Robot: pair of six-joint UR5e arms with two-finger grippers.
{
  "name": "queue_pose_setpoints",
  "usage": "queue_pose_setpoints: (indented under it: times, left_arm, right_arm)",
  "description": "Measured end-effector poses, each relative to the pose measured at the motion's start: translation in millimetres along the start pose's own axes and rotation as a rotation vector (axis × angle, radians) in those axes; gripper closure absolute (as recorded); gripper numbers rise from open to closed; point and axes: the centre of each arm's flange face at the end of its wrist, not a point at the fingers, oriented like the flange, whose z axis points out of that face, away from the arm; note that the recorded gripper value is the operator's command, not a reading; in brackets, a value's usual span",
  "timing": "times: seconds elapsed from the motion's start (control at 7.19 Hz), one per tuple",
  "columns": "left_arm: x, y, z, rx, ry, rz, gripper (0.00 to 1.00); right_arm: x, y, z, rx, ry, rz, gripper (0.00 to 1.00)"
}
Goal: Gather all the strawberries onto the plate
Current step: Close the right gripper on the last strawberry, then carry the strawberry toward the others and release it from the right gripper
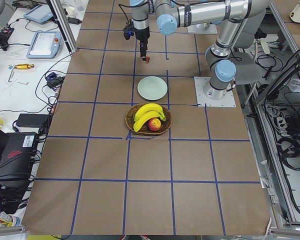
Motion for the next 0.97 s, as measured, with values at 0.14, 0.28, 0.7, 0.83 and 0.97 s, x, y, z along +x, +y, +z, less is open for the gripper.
queue_pose_setpoints:
  times: [0.14, 0.28, 0.7, 0.83, 0.97]
  left_arm:
    - [0, 0, 0, 0.0, -0.001, 0.0, 0.0]
    - [0, 0, 0, 0.0, 0.0, 0.0, 0.0]
    - [-3, 0, -4, 0.007, -0.002, -0.001, 0.0]
    - [-6, 0, -5, 0.009, -0.003, -0.004, 0.0]
    - [-8, 0, -5, 0.009, -0.003, -0.007, 0.0]
  right_arm:
    - [-25, -5, -3, 0.015, 0.0, -0.007, 1.0]
    - [-46, -11, -2, 0.023, 0.001, -0.013, 1.0]
    - [-78, -21, 18, 0.018, -0.01, -0.025, 1.0]
    - [-84, -24, 25, 0.016, -0.029, -0.026, 1.0]
    - [-88, -26, 31, 0.015, -0.043, -0.026, 1.0]
